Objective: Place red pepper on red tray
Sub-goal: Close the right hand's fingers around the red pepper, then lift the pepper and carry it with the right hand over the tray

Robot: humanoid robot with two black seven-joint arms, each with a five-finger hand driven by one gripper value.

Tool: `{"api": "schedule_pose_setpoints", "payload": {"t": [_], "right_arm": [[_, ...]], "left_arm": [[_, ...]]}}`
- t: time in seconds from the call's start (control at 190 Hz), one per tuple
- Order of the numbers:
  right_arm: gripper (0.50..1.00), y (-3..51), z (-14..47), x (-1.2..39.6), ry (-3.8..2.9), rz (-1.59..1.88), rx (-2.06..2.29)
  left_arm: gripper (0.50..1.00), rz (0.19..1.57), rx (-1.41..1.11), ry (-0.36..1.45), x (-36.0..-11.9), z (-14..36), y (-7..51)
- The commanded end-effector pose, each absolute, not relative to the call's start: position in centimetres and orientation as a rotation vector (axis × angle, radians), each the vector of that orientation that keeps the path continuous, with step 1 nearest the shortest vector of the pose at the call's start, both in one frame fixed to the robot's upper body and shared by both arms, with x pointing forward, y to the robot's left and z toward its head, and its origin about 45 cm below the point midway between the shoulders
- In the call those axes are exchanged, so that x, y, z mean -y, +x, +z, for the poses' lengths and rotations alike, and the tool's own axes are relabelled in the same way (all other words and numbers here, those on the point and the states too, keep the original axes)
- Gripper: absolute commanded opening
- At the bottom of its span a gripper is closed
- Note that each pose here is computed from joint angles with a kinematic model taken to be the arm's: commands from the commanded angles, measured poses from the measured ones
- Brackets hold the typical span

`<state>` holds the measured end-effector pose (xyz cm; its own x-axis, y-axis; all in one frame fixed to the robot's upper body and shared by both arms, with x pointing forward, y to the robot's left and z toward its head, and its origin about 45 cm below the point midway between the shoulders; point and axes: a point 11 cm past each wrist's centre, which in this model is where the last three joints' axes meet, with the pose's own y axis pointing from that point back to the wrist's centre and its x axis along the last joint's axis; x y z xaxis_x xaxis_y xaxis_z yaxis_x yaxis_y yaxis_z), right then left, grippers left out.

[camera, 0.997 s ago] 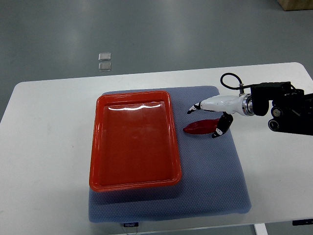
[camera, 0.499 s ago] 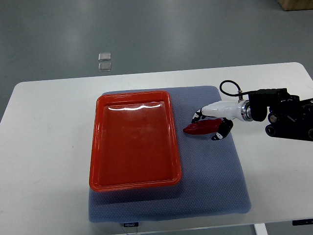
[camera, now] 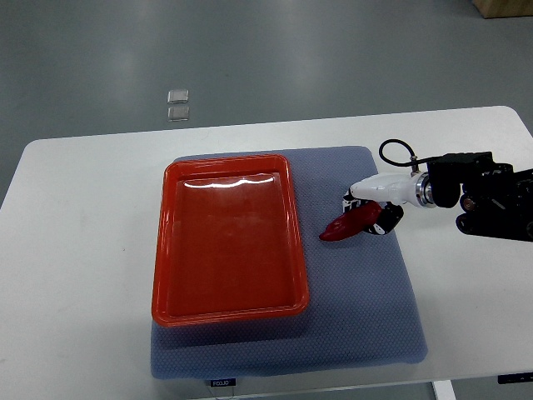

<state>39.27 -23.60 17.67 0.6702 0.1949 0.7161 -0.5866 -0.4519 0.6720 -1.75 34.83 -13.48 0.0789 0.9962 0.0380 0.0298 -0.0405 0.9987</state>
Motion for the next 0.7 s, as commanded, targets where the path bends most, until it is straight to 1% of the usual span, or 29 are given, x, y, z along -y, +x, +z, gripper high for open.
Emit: {"api": "schedule_pose_setpoints", "payload": {"t": [0.0,0.021,0.252,0.472,0.535,0.693], "right_arm": [[0.509,39.5,18.0,23.8,1.826,0.934,0.318],[0.5,39.5,18.0,23.8,1.826,0.934,0.318],[0.5,40.0,18.7,23.9,1.822,0.957,0.35],[0.5,41.9,22.2,22.0,1.826,1.041,0.387],[0.5,42.2,22.8,21.2,1.832,1.06,0.379],[0.5,41.8,22.8,17.3,1.896,1.091,0.34]], "left_arm": [[1.0,1.165,-1.154,1.296,-34.8,-13.5,-1.7],[1.0,1.165,-1.155,1.298,-34.8,-13.5,-1.8],[1.0,1.165,-1.155,1.298,-34.8,-13.5,-1.8],[1.0,1.165,-1.155,1.298,-34.8,-13.5,-1.8],[1.0,1.165,-1.154,1.296,-34.8,-13.5,-1.7],[1.0,1.165,-1.155,1.298,-34.8,-13.5,-1.8]]}}
